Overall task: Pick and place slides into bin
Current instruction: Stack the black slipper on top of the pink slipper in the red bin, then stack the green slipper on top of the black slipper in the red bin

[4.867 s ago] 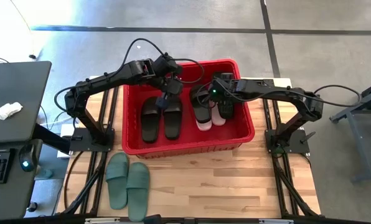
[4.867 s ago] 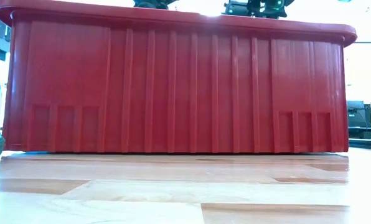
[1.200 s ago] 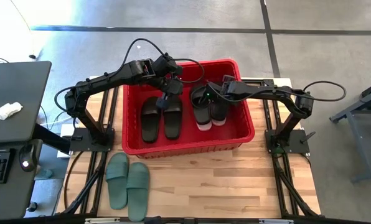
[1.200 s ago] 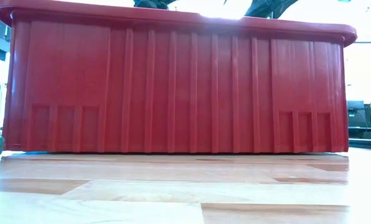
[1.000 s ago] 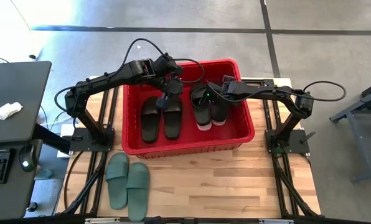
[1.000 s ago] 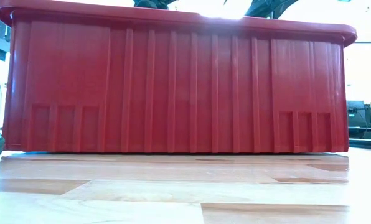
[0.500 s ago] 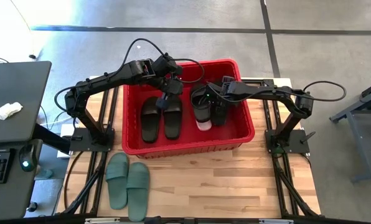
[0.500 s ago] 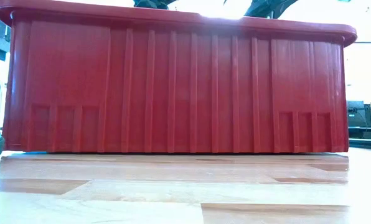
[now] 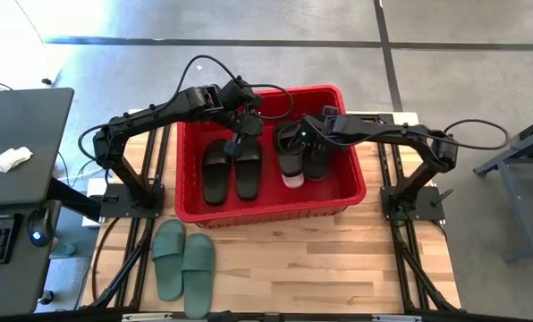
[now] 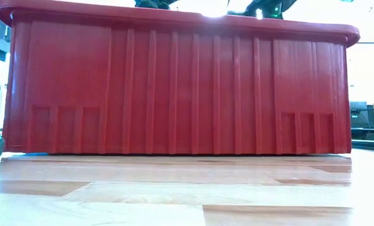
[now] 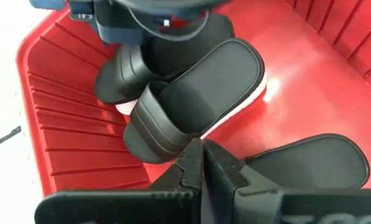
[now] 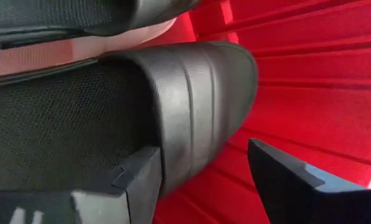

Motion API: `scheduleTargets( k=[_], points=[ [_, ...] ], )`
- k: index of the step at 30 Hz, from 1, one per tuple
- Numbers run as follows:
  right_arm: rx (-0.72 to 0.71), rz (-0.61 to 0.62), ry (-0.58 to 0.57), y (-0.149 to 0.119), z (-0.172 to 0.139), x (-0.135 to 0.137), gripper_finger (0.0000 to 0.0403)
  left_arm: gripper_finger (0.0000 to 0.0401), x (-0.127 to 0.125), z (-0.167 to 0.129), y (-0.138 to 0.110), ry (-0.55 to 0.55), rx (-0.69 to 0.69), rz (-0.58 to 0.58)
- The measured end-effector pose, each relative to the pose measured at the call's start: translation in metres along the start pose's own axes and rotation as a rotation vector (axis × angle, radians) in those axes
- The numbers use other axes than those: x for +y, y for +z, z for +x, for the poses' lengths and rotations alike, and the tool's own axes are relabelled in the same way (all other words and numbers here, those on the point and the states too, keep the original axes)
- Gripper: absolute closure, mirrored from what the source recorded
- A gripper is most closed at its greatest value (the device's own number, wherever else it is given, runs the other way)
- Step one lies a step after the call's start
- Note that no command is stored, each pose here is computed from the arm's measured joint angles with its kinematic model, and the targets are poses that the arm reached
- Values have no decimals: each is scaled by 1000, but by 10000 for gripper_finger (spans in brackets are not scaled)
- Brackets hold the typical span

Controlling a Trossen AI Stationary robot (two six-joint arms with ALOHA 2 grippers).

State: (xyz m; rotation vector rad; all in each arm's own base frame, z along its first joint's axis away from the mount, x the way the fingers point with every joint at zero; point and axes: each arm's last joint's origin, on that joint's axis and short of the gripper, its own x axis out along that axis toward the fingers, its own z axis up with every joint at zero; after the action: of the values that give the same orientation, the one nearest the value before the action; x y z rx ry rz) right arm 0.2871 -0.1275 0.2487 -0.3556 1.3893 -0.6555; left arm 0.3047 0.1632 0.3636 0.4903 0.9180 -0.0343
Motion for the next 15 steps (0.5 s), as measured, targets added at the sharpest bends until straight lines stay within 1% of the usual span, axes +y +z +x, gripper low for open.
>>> scheduleTargets(
  k=[10, 15],
  points=[
    [-15, 9, 4, -5, -10, -5, 180, 398, 0, 0, 0, -2, 0, -1],
    [-30, 24, 23, -5, -13, -3, 180, 398, -2, 0, 0, -38, -25, -3]
  ],
)
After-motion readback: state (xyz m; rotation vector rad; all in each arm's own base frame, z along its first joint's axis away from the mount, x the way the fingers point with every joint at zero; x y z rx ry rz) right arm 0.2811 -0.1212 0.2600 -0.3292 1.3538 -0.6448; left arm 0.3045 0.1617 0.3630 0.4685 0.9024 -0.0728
